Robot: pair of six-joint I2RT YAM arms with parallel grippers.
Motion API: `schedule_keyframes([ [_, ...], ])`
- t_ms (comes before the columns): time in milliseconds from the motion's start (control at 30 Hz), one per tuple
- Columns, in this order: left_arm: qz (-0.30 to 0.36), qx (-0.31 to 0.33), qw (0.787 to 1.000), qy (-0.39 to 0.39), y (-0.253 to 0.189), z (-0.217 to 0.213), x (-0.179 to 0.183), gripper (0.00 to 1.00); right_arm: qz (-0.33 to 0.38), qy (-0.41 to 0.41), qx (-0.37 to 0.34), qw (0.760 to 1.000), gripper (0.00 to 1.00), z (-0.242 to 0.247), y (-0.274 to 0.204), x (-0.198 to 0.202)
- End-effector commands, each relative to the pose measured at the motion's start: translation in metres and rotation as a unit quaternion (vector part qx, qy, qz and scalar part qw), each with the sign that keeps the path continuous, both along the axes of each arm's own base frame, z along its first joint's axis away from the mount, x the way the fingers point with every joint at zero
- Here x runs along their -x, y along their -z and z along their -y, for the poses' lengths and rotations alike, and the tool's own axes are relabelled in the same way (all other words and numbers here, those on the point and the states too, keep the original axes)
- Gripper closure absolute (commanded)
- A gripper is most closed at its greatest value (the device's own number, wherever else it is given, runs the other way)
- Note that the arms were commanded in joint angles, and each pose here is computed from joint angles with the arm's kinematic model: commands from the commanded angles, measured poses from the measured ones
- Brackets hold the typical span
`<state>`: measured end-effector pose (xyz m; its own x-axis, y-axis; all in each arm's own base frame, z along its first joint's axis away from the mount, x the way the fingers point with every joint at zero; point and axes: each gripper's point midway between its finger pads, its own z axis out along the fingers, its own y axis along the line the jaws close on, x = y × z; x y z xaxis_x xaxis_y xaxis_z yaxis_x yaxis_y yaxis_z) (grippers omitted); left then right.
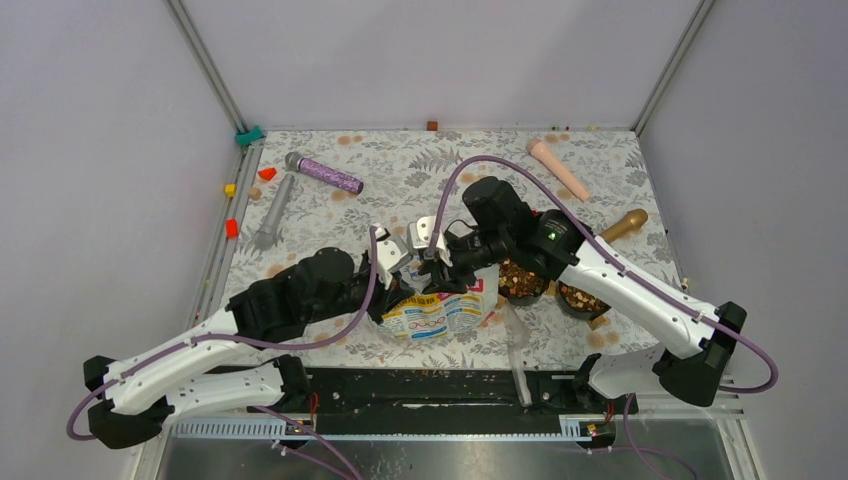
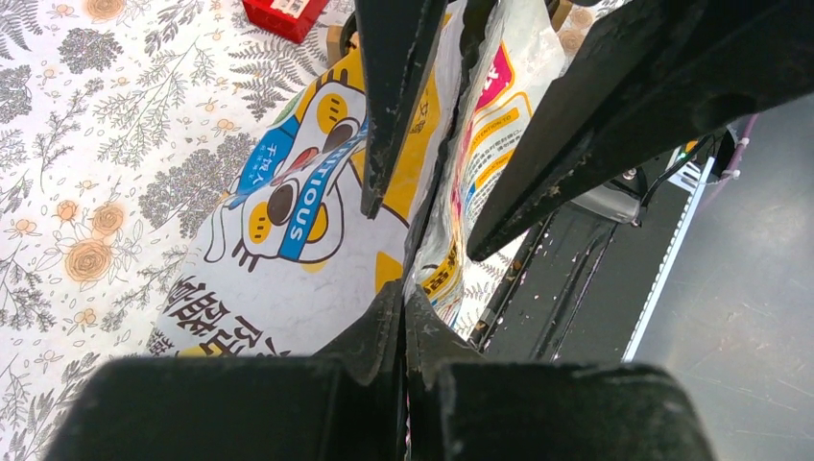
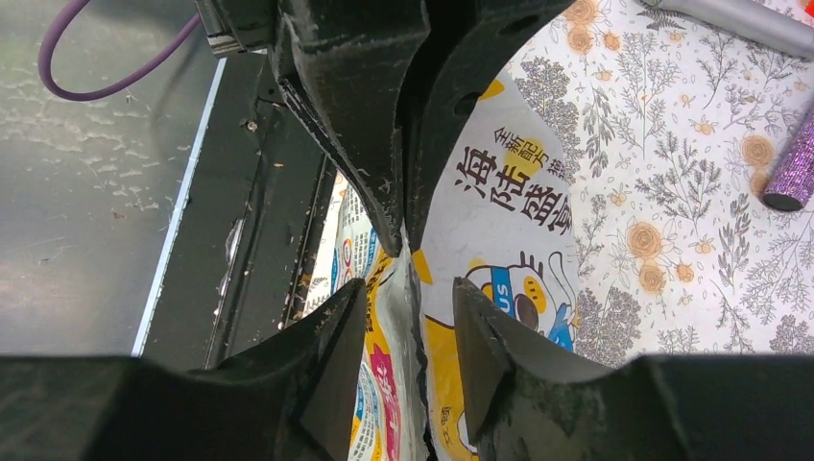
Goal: Serve the pet food
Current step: Close the pet food bag at the center of the board.
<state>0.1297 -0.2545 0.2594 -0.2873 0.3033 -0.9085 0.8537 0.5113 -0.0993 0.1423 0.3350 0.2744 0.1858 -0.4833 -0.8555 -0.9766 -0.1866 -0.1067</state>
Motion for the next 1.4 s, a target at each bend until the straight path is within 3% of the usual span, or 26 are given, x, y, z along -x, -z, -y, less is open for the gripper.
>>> schedule_keyframes([
  [0, 0.06, 0.112, 0.992, 0.006, -0.074, 0.012, -0.004, 1.0, -0.002, -0.018, 0.022, 1.0, 0.53, -0.006, 0.007, 0.003],
  [100, 0.062, 0.117, 0.991, 0.005, -0.077, 0.011, -0.003, 1.0, 0.002, -0.026, 0.047, 0.999, 0.55, -0.006, 0.018, 0.003],
  [133, 0.062, 0.118, 0.991, 0.004, -0.077, 0.01, -0.003, 1.0, 0.003, -0.025, 0.058, 0.998, 0.7, -0.005, 0.021, 0.002],
  [167, 0.064, 0.12, 0.991, 0.005, -0.079, 0.009, -0.003, 1.0, 0.004, -0.028, 0.072, 0.997, 0.95, -0.002, 0.024, 0.002],
  [200, 0.065, 0.121, 0.991, 0.005, -0.079, 0.008, -0.002, 1.0, 0.006, -0.029, 0.085, 0.996, 1.0, 0.001, 0.026, 0.001],
  [333, 0.085, 0.111, 0.99, -0.013, -0.078, -0.002, -0.008, 1.0, 0.04, 0.008, 0.144, 0.989, 1.0, 0.021, 0.033, -0.015],
  [467, 0.11, 0.091, 0.99, -0.018, -0.073, -0.015, -0.009, 1.0, 0.091, 0.057, 0.24, 0.965, 1.0, 0.071, 0.045, -0.038],
  [633, 0.131, 0.07, 0.988, -0.044, -0.064, -0.03, -0.016, 1.0, 0.071, 0.116, 0.285, 0.949, 0.97, 0.131, 0.032, -0.055],
  [733, 0.126, 0.055, 0.99, -0.041, -0.057, -0.027, -0.017, 1.0, 0.077, 0.108, 0.308, 0.942, 0.96, 0.155, 0.037, -0.047],
  [800, 0.12, 0.049, 0.991, -0.033, -0.053, -0.024, -0.016, 1.0, 0.088, 0.094, 0.31, 0.942, 0.92, 0.161, 0.041, -0.043],
  [900, 0.117, 0.043, 0.992, -0.027, -0.051, -0.022, -0.014, 1.0, 0.092, 0.1, 0.299, 0.944, 1.0, 0.158, 0.037, -0.046],
  [1033, 0.115, 0.048, 0.992, -0.017, -0.053, -0.021, -0.01, 1.0, 0.082, 0.085, 0.262, 0.958, 1.0, 0.145, 0.03, -0.039],
  [1100, 0.111, 0.051, 0.993, -0.008, -0.054, -0.019, -0.007, 1.0, 0.089, 0.082, 0.256, 0.959, 0.78, 0.143, 0.031, -0.04],
  [1167, 0.107, 0.052, 0.993, -0.001, -0.054, -0.017, -0.005, 1.0, 0.093, 0.079, 0.256, 0.959, 0.7, 0.143, 0.035, -0.041],
  [1300, 0.1, 0.05, 0.994, 0.008, -0.052, -0.012, -0.003, 1.0, 0.085, 0.071, 0.261, 0.959, 0.67, 0.138, 0.04, -0.043],
  [1367, 0.098, 0.051, 0.994, 0.012, -0.053, -0.011, -0.002, 1.0, 0.083, 0.072, 0.263, 0.959, 0.75, 0.135, 0.042, -0.047],
])
